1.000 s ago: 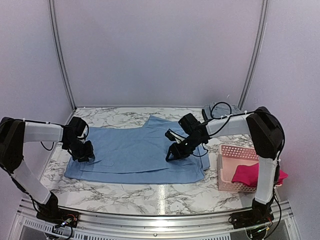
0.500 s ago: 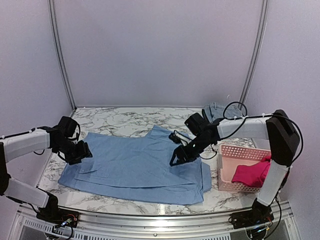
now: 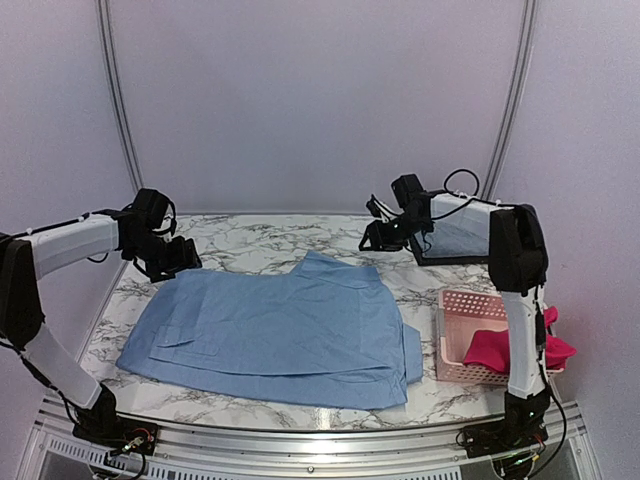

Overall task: Fold and stack the mixed laundry pile
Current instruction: Move the 1/3-folded shirt to the center of the board, then fold the 1/3-folded shirt at the center of the board.

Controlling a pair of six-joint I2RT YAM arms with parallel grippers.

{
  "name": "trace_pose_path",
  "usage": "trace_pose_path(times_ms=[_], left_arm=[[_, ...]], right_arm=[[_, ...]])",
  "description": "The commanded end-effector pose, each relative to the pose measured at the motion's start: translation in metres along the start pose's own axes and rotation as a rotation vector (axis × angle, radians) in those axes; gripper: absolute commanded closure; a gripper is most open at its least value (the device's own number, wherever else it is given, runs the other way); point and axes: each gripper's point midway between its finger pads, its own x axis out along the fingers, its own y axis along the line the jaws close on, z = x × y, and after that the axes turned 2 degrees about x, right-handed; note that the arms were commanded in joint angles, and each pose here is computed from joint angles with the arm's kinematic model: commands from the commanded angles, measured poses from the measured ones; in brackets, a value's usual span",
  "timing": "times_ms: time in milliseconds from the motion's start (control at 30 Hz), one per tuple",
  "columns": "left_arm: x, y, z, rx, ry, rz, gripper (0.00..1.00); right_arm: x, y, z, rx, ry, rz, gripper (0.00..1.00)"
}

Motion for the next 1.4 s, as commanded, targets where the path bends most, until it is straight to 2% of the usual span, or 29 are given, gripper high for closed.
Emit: trace_pose_path(times_ms=[0, 200, 367, 433, 533, 600, 700, 733, 867, 1033, 1200, 1367], left_arm=[[0.007, -0.003, 0.012, 0.038, -0.003, 0.007, 0.20], [0.017, -0.004, 0.014, 0.031, 0.011, 0.010, 0.20], [0.024, 0.000, 0.016, 0.036, 0.017, 0.029, 0.20], [0.028, 0.001, 0.017, 0.035, 0.023, 0.034, 0.20], [0.032, 0.002, 0.020, 0.034, 0.025, 0.039, 0.20], [0.033, 0.001, 0.025, 0.033, 0.019, 0.038, 0.19], [0.038, 0.000, 0.027, 0.042, 0.027, 0.037, 0.20], [0.040, 0.000, 0.027, 0.045, 0.029, 0.035, 0.20], [0.042, 0.005, 0.029, 0.053, 0.025, 0.058, 0.20], [0.047, 0.040, 0.049, -0.007, -0.004, 0.146, 0.19], [0.060, 0.068, 0.081, -0.048, -0.014, 0.154, 0.20], [0.077, 0.070, 0.097, 0.051, -0.005, 0.146, 0.23]], right_arm=[[0.020, -0.008, -0.001, -0.020, 0.040, 0.010, 0.50], [0.043, -0.023, -0.030, -0.028, 0.153, 0.001, 0.52], [0.052, -0.009, -0.058, -0.048, 0.230, 0.082, 0.50], [0.057, -0.004, -0.068, -0.050, 0.264, 0.105, 0.53], [0.060, 0.002, -0.077, -0.043, 0.298, 0.137, 0.63], [0.058, 0.011, -0.076, -0.054, 0.299, 0.163, 0.74], [0.048, 0.022, -0.056, -0.072, 0.236, 0.187, 0.97], [0.042, 0.027, -0.045, -0.084, 0.202, 0.188, 1.00], [0.021, 0.043, -0.007, -0.131, 0.087, 0.199, 1.00], [0.002, 0.052, 0.014, -0.164, 0.022, 0.181, 1.00], [0.000, 0.035, 0.019, -0.171, 0.003, 0.073, 1.00], [0.017, 0.003, 0.029, -0.158, -0.012, -0.045, 1.00]])
